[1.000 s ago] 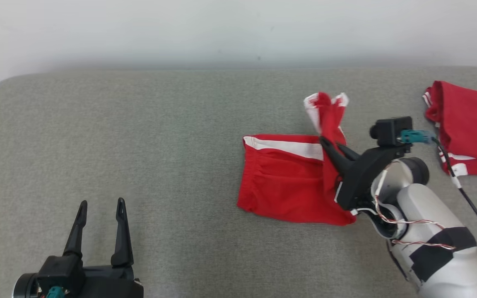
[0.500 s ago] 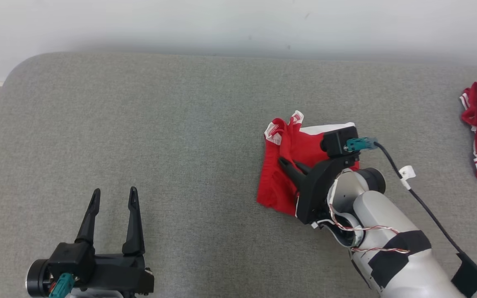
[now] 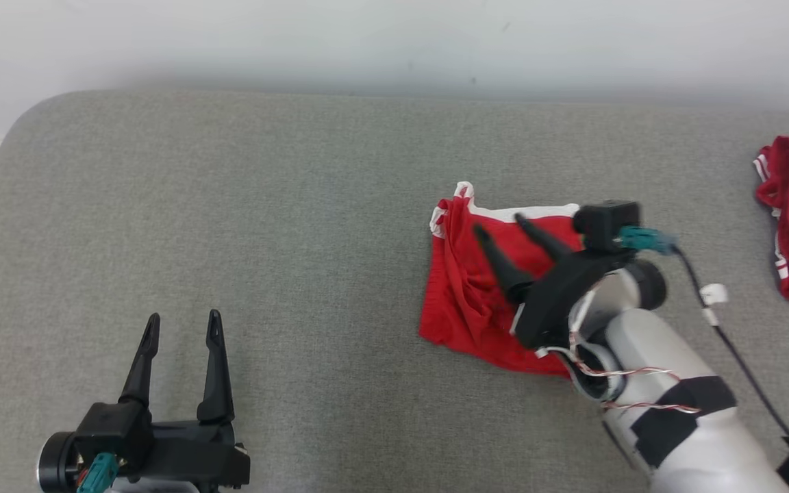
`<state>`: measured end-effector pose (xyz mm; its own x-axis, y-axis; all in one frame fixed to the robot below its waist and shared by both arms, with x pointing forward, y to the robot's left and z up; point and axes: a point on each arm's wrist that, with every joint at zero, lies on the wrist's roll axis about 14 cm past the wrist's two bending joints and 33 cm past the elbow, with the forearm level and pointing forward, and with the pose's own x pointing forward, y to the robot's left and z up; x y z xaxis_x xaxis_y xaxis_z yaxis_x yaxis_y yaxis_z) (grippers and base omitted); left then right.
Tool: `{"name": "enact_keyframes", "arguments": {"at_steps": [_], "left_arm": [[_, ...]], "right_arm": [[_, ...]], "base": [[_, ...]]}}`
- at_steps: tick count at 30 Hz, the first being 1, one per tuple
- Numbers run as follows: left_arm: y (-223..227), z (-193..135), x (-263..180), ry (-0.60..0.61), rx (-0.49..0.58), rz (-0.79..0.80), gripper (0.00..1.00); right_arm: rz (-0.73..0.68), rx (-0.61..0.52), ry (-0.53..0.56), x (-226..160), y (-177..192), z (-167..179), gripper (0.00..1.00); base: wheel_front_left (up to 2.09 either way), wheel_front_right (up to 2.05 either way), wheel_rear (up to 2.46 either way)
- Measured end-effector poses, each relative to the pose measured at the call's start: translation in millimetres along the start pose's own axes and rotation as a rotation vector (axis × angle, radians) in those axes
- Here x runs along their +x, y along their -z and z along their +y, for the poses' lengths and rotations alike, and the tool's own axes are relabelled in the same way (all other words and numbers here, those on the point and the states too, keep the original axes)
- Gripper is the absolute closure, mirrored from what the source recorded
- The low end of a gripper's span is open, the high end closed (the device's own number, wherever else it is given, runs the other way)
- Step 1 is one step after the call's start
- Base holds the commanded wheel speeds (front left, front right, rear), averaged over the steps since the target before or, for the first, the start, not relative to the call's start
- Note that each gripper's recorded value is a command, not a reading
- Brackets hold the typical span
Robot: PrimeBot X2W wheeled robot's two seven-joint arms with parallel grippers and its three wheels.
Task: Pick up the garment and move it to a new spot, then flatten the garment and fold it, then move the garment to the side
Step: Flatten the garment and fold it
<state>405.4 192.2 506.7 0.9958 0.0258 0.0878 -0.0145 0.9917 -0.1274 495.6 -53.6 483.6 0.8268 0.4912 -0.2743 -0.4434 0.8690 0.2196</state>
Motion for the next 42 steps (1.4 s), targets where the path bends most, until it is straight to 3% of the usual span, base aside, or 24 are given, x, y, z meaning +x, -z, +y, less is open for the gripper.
{"name": "enact_keyframes", "arguments": {"at_steps": [12,23,24,25,26,34,42], "left_arm": [[-1,-16,4,0.058,0.016,-0.007,0.00],[-2,-22,4,0.083,0.029,-0.011,0.00],[-2,-22,4,0.084,0.032,-0.011,0.00],[-2,-22,4,0.085,0.033,-0.011,0.00],[-2,-22,4,0.085,0.033,-0.011,0.00],[-2,-14,1,0.071,0.041,-0.008,0.00],[0,0,-2,0.036,0.061,0.001,0.00]], "right_arm": [[-0.299,0.000,0.207,-72,-44,-78,0.00],[-0.297,0.022,0.252,-105,-18,-81,0.00],[-0.295,0.013,0.253,-105,-18,-81,0.38],[-0.289,-0.004,0.253,-104,-17,-81,0.55],[-0.283,-0.014,0.254,-103,-16,-81,1.00],[-0.210,-0.111,0.195,-77,-1,-70,1.00],[-0.076,-0.158,0.130,-47,41,-58,1.00]], "base": [[0.00,0.00,0.00],[0.00,0.00,0.00],[0.00,0.00,0.00],[0.00,0.00,0.00],[0.00,0.00,0.00],[0.00,0.00,0.00],[0.00,0.00,0.00]]}}
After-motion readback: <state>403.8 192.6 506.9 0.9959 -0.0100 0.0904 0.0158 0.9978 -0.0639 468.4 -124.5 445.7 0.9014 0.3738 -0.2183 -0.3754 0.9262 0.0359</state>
